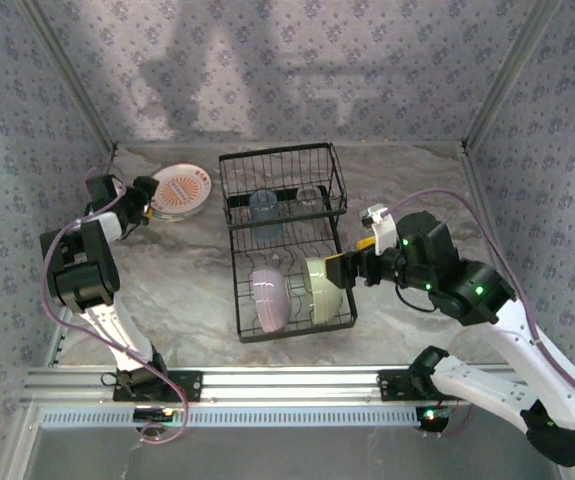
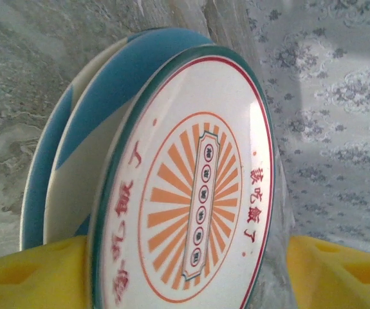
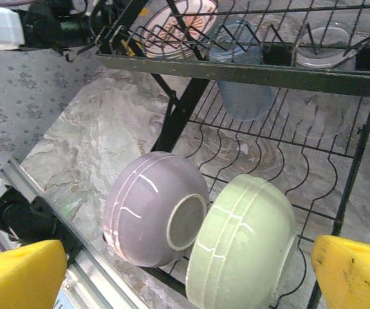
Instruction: Unload the mixed dishes from the dish rack
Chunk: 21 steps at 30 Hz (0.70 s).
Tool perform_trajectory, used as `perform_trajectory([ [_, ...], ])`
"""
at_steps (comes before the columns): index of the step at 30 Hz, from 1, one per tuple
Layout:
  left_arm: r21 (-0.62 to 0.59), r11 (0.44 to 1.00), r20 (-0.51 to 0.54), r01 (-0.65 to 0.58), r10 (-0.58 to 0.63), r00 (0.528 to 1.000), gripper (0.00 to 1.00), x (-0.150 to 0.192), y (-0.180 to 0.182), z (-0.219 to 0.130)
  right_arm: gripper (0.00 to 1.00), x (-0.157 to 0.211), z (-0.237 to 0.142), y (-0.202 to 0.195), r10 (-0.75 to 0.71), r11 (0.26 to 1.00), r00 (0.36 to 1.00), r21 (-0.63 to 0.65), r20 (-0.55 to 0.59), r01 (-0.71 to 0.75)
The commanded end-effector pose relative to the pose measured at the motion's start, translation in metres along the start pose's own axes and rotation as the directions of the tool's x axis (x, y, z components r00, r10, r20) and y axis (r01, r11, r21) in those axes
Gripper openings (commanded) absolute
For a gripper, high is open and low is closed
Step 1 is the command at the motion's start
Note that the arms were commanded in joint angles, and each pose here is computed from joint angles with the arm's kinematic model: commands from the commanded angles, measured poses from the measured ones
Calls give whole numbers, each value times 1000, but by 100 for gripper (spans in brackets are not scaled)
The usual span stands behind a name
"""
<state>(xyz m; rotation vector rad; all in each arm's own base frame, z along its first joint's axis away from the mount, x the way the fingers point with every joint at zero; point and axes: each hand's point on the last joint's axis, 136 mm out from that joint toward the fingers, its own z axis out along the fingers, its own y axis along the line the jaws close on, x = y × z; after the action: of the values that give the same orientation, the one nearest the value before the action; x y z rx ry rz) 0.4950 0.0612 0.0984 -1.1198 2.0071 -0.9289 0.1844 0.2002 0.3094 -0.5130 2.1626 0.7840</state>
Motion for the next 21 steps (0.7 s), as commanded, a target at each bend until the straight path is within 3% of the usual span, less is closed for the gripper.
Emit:
perform_trajectory([
  [1, 12, 999, 35, -40, 40, 999, 89, -13, -23, -18, 100, 9, 3, -13, 21, 997, 999, 74, -39, -18],
  [2, 5, 999, 35, -44, 44, 998, 99, -13, -25, -21, 99, 10, 3, -16, 29, 996, 999, 89, -43, -25],
  [13, -61, 996, 97, -70, 76, 992, 99, -11, -61, -86, 100, 30, 15, -38, 89, 973, 989, 224, -121, -61],
  [17, -10, 994, 98, -105, 106, 990, 99, 18, -80, -129, 100, 42, 29, -42, 121, 964, 980, 252, -159, -78],
  [21, 24, 975, 49, -222, 221, 974, 99, 64, -93, -168, 100, 59, 42, -46, 161, 954, 969, 281, -189, -104],
])
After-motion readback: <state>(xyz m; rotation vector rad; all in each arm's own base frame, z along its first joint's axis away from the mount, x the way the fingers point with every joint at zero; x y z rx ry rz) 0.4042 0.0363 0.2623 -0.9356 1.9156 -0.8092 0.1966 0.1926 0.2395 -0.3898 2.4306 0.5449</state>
